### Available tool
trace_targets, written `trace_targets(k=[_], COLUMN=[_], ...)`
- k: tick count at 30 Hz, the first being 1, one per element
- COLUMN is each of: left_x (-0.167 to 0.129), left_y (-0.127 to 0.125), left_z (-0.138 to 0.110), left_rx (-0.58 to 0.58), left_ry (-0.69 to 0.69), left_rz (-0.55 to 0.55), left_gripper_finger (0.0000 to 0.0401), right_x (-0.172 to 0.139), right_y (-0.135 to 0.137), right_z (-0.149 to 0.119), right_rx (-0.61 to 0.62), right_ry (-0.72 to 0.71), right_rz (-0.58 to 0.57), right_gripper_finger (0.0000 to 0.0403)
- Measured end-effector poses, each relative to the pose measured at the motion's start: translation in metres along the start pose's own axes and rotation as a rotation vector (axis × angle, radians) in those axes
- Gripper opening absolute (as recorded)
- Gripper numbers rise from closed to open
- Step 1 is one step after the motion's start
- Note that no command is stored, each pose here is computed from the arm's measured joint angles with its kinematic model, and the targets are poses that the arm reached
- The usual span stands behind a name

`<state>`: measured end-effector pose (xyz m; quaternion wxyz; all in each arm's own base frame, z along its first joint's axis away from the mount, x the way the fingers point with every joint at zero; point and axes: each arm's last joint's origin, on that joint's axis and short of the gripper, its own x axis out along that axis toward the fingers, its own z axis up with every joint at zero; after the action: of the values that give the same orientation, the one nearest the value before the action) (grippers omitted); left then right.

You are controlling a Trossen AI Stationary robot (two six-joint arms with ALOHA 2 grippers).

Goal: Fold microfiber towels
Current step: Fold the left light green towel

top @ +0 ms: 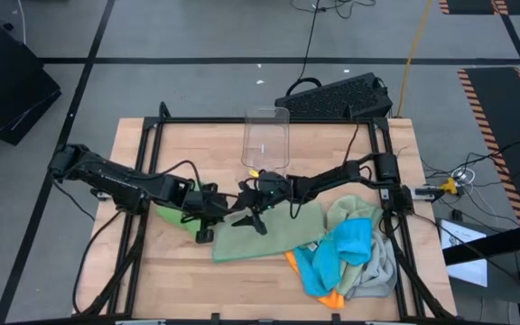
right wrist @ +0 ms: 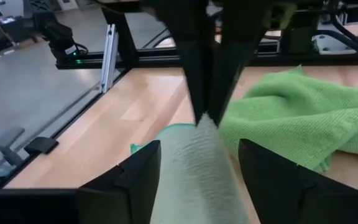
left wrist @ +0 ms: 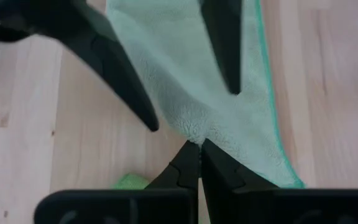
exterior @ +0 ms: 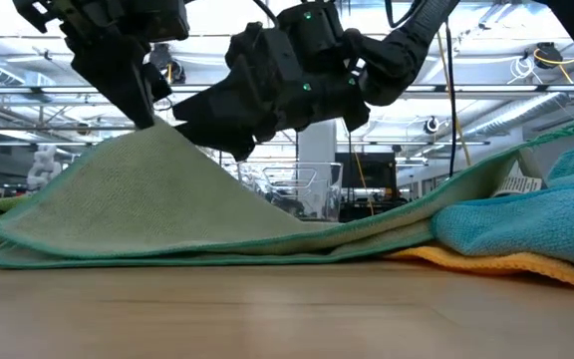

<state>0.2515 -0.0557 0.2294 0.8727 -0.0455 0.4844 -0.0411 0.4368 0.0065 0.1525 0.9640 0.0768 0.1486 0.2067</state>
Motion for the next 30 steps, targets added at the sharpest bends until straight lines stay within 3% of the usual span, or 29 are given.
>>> trace_targets(k=[11,19,23,30], left_x=[-0.0002,-0.0004,-0.0006,-0.0002], left_y=[-0.0058,-0.0062,-0.0065,-0.0065], left_z=[0.0039,0.0072,0.0092,0.0020], left_rx=[0.053,0.078,0.075,-0.141], left_ry=[-0.053,-0.089,-0.111,-0.060], left_rz=[-0.009,-0.001,0.001,0.066], left_gripper_finger=[0.0014,0.0005,0.0024,0.0097], right_x=[-0.0001,-0.0001,0.0000,-0.0087], right_y=[0.0014,0.0023,0.0025,-0.0071], right_z=[-0.0033,-0.0035,-0.0036,0.0003], right_rx=[0.021,-0.005,-0.040,-0.095], right_ry=[0.035,0.038,0.038,0.056], right_rz=[0.051,0.076,0.079,0.047], right_gripper_finger=[0.0185,0.0084,0.0018,0.0005])
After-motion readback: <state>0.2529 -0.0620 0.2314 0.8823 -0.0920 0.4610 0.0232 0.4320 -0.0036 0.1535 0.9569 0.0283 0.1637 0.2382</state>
